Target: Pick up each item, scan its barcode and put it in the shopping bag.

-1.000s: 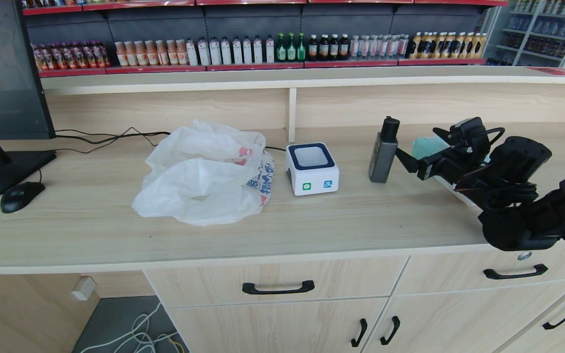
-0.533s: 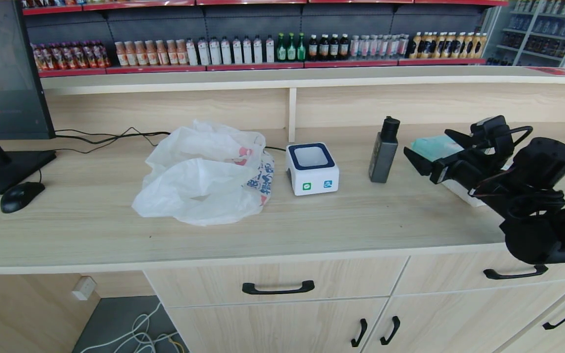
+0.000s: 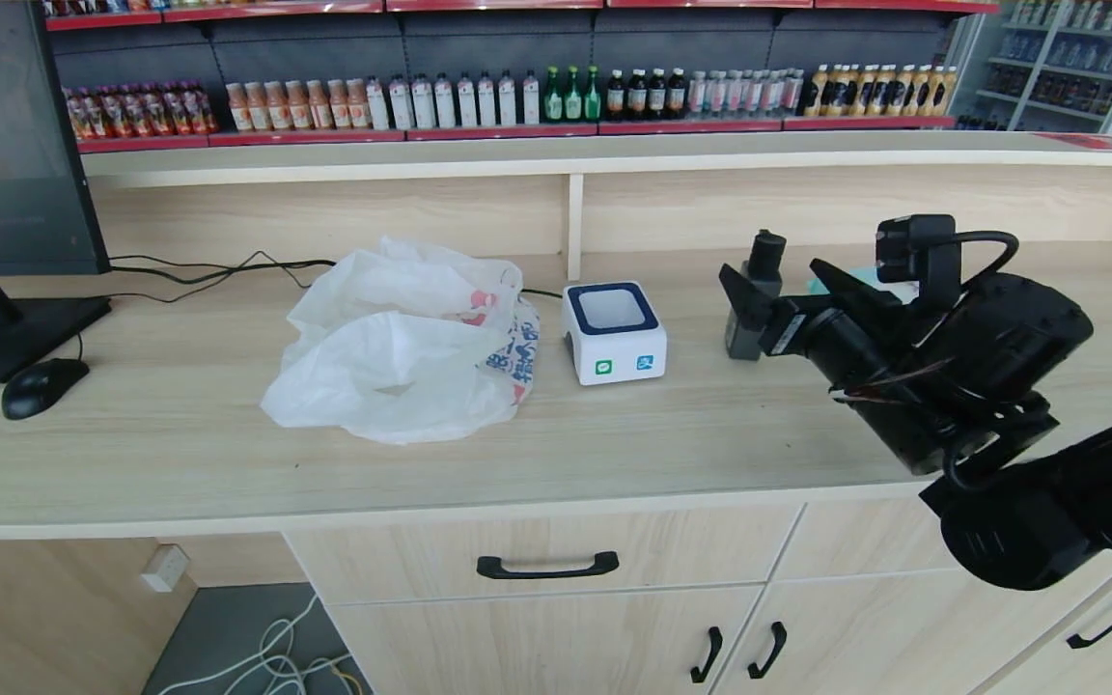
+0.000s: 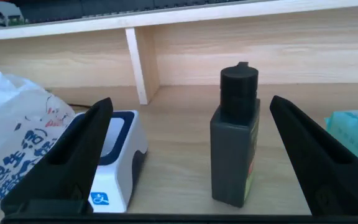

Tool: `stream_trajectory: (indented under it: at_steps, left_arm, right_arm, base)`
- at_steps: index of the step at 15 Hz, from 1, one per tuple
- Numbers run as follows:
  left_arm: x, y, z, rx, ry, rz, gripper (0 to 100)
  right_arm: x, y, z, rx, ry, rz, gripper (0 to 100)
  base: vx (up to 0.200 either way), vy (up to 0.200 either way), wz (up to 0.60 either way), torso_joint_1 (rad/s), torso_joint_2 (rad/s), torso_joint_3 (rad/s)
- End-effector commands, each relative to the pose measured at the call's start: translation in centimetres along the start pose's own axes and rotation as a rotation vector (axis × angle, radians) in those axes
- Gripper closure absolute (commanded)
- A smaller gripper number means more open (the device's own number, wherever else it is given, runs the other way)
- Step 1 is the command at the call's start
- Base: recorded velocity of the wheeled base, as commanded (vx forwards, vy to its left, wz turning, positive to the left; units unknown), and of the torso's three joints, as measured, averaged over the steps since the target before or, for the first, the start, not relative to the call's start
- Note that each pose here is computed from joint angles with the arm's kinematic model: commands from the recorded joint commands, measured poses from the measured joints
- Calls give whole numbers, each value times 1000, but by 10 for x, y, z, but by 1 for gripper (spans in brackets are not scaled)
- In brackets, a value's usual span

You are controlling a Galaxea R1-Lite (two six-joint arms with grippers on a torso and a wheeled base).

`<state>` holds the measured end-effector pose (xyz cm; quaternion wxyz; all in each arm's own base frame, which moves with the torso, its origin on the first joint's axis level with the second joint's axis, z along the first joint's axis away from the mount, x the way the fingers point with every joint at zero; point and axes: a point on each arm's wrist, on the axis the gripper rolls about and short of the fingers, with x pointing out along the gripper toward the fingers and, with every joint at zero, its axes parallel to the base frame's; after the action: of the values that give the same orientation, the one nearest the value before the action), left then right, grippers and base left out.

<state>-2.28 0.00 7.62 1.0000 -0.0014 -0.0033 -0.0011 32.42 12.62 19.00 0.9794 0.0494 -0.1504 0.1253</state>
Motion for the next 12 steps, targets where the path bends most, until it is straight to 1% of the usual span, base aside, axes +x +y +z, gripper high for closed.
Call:
stream_trajectory:
  at_steps: [1,3,6,9,10,12]
  left_arm:
    - [0,0,0,0,-1,1,0]
    - [0,0,0,1,-1,1,0]
    - [0,0,0,1,-1,1,0]
    - [0,0,0,1,-1,1,0]
    - [0,0,0,1,-1,1,0]
    - [0,0,0,3,-1,1,0]
  right_arm:
    - [22,17,-21,26,-1,-85,0]
    - [25,15,-33,28,20,-128,0]
    - [33,11,-44,23,28,-143,0]
    - [41,-3,-50,12,24,-183,0]
    - [42,-11,-52,6,24,-202,0]
    - [43,-15,-54,2,29,-209,0]
  base:
    - [0,0,0,0,0,0]
    - [0,0,0,0,0,0]
    - [0,0,0,0,0,0]
    - [0,0,0,0,0,0]
    - [0,0,0,0,0,0]
    - [0,0,0,0,0,0]
